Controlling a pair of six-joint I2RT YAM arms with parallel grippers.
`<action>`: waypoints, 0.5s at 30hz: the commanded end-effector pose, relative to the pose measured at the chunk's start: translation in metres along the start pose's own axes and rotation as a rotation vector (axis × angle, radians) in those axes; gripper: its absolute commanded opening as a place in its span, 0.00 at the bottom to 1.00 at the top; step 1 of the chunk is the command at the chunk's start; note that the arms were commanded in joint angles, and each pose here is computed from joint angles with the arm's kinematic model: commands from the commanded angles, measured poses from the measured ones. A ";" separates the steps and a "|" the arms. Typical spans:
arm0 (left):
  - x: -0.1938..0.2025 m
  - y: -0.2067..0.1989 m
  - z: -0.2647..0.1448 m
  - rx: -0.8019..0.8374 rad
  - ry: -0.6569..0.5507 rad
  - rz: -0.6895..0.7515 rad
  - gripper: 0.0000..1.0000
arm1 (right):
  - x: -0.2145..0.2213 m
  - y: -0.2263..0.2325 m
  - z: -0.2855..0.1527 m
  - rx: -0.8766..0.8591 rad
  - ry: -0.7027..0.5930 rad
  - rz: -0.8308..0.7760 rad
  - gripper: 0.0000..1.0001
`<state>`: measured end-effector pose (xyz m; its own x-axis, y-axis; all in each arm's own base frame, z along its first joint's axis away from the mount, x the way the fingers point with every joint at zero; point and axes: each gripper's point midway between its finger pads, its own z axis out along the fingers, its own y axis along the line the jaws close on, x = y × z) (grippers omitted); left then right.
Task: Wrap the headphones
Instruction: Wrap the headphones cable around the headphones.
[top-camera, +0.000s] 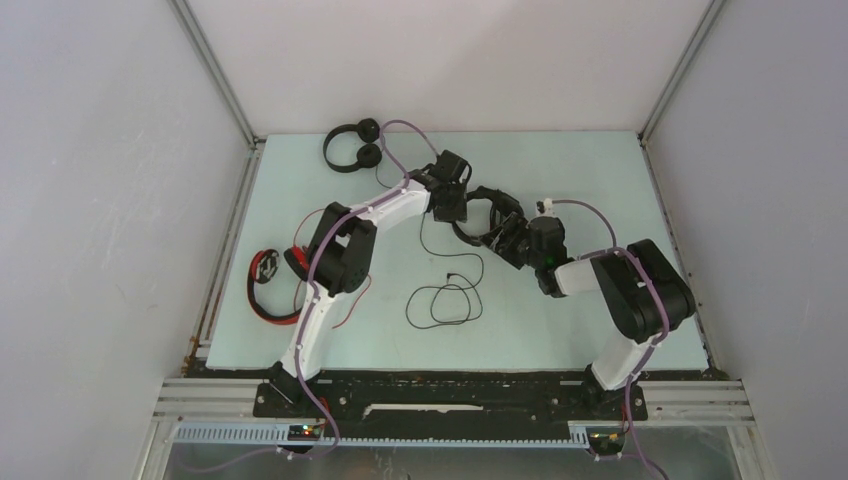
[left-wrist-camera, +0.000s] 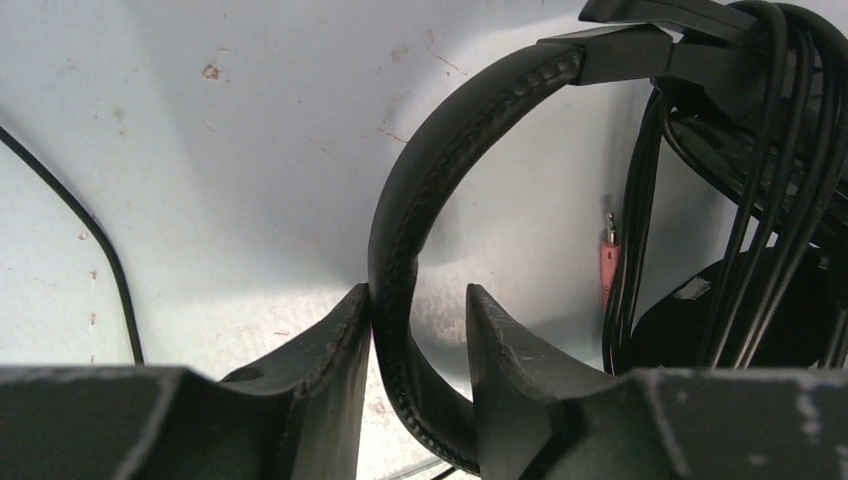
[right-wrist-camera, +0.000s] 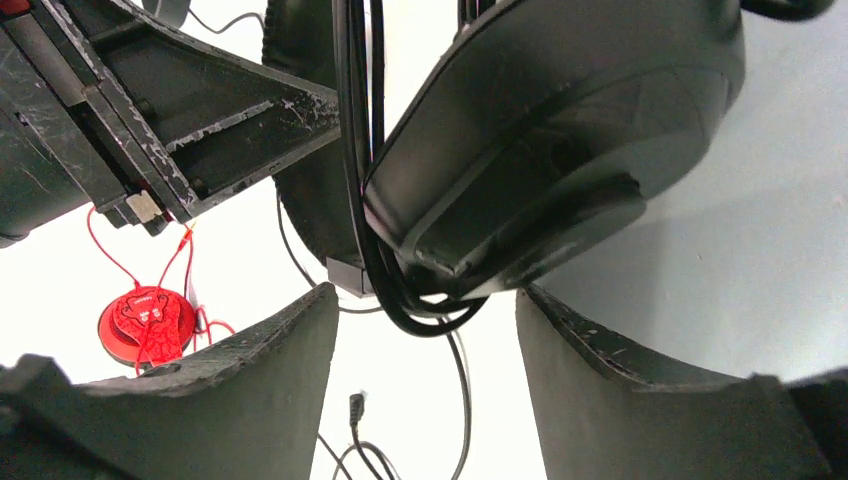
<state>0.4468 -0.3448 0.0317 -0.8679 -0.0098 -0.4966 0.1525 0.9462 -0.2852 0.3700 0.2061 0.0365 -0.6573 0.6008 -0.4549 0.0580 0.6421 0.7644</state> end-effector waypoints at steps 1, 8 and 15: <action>-0.014 -0.021 -0.019 0.073 -0.041 0.016 0.44 | -0.004 -0.009 -0.013 0.100 -0.006 0.024 0.69; -0.024 -0.017 -0.035 0.045 -0.080 0.035 0.63 | -0.003 0.002 -0.028 0.132 -0.019 0.009 0.73; -0.049 -0.020 -0.087 0.035 -0.148 0.102 0.84 | -0.008 0.038 -0.066 0.089 -0.040 -0.113 0.73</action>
<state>0.4448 -0.3430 0.0538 -0.8503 0.0239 -0.5257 0.1951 0.9421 -0.2727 0.3378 0.1985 0.0697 -0.6607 0.5795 -0.4771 0.1133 0.7054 0.6997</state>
